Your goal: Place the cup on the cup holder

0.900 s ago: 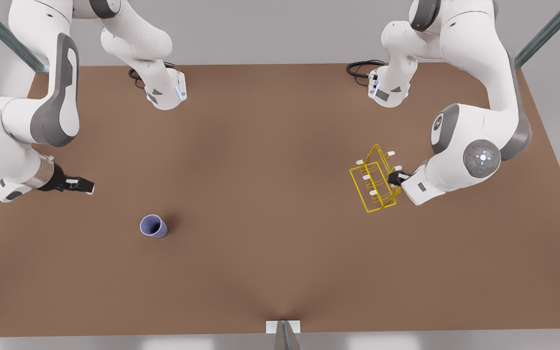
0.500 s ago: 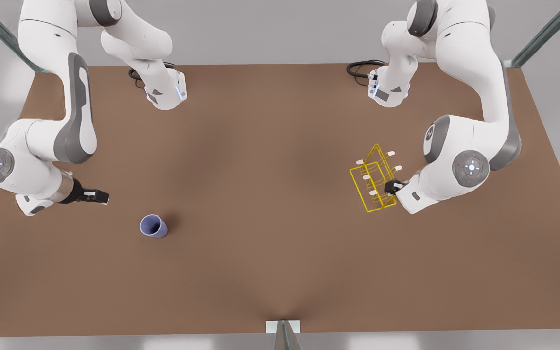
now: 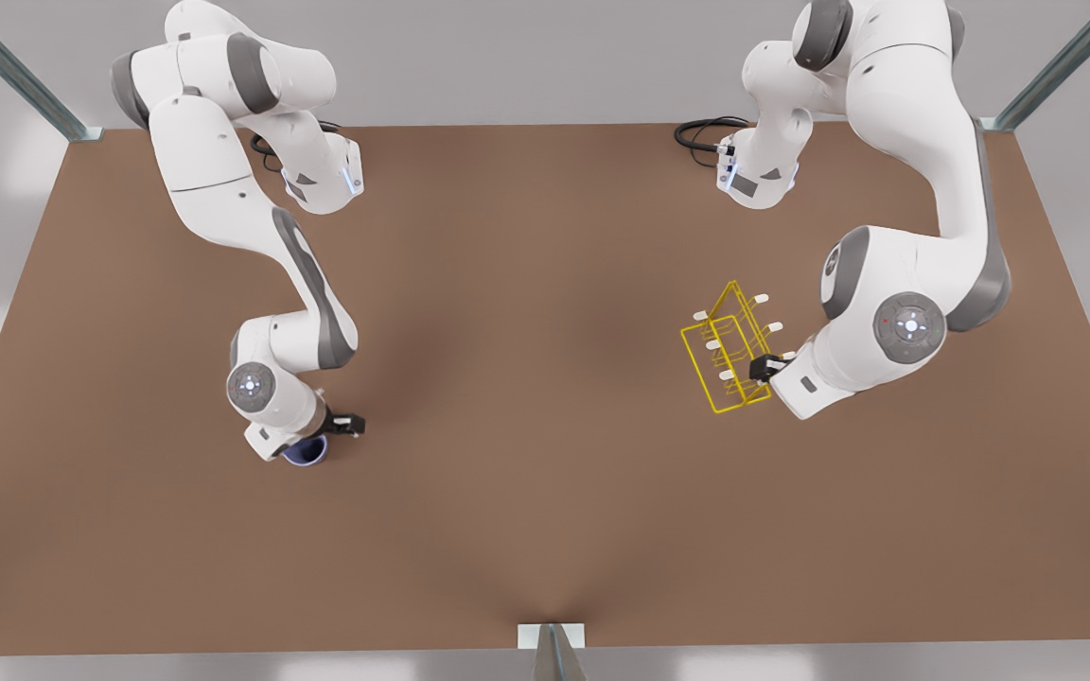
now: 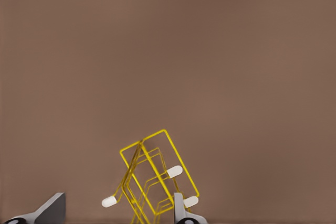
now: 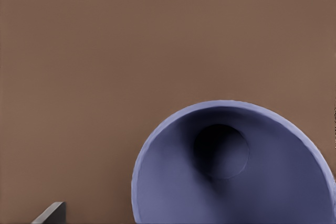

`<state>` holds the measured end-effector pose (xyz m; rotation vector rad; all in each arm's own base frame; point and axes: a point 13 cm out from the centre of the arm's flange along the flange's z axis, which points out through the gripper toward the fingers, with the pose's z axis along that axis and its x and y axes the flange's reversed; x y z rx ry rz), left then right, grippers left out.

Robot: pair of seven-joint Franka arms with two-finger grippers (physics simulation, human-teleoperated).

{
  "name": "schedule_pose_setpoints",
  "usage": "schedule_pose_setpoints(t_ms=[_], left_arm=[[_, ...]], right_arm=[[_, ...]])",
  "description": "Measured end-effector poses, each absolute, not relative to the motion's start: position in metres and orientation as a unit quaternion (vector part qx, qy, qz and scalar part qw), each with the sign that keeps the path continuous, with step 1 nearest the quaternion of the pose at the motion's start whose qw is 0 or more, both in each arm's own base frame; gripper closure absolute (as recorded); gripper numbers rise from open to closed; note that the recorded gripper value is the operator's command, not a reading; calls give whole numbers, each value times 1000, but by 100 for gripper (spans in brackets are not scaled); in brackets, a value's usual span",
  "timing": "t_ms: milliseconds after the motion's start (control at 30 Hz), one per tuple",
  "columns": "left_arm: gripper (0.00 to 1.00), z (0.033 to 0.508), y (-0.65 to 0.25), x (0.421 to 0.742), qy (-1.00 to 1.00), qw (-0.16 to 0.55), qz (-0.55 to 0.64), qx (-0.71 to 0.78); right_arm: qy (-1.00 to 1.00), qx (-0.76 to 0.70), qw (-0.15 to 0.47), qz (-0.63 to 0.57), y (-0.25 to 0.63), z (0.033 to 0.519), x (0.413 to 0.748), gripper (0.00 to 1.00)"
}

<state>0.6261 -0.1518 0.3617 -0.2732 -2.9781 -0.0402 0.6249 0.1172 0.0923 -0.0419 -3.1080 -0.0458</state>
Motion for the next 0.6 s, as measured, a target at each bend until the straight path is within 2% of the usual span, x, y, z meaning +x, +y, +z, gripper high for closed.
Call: schedule_pose_setpoints(t_ms=[200,233,267,333,600], left_arm=[[0,359,-156,625,-993,77,-18,-89],[0,358,-156,625,-993,77,-20,-88],[0,358,-155,625,-993,77,-22,-88],[0,357,-155,626,-993,77,-25,-87],[0,355,-153,628,-993,74,-29,-82]], right_arm=[[-999,-37,-7,-19,114,98,637,0],[-999,-40,-9,-19,114,100,639,4],[-999,-42,-11,-20,114,100,640,47],[-999,-45,-12,-21,114,101,639,79],[-999,-49,-4,-22,105,98,634,79]])
